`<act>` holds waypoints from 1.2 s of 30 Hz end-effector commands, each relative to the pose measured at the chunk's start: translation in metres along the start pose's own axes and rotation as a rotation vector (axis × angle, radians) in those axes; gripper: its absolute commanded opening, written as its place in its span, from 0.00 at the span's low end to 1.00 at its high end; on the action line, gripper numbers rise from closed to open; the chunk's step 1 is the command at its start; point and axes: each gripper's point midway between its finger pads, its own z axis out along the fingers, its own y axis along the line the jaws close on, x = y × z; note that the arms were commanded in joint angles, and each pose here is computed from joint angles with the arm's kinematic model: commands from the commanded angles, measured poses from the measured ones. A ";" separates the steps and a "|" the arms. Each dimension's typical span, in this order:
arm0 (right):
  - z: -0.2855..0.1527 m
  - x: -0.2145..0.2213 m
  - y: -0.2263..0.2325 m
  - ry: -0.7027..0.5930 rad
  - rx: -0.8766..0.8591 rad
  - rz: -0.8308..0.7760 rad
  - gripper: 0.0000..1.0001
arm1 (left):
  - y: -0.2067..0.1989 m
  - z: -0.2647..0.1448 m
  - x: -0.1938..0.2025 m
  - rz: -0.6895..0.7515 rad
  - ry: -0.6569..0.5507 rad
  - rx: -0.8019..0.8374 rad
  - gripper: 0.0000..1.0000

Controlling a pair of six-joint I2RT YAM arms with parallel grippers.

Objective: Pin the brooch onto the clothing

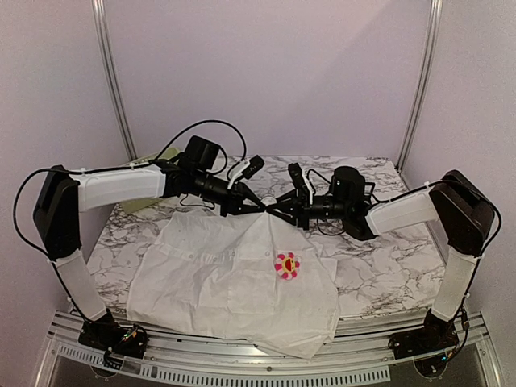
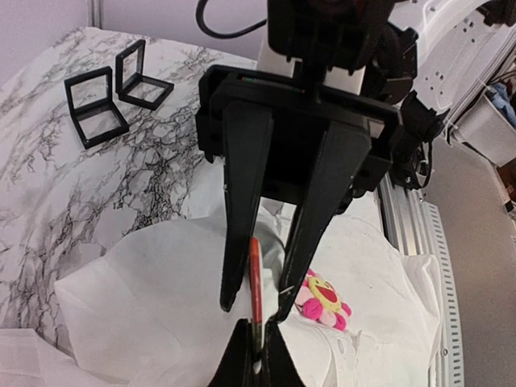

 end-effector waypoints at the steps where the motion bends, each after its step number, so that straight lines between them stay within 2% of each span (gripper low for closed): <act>1: 0.002 -0.002 -0.010 -0.002 0.016 0.046 0.15 | -0.019 -0.005 -0.018 0.112 -0.038 0.001 0.00; 7: 0.005 -0.001 -0.011 0.017 0.004 0.070 0.11 | -0.029 -0.003 -0.013 0.234 -0.018 -0.025 0.00; 15: 0.008 0.002 -0.018 0.040 0.027 0.089 0.08 | -0.038 0.002 -0.010 0.297 0.003 -0.021 0.00; 24: 0.007 0.006 -0.024 0.059 0.057 0.124 0.04 | -0.041 0.002 -0.010 0.302 0.005 -0.020 0.00; 36: -0.004 -0.001 -0.019 0.000 0.043 0.124 0.06 | -0.038 0.000 -0.012 0.263 -0.018 -0.031 0.00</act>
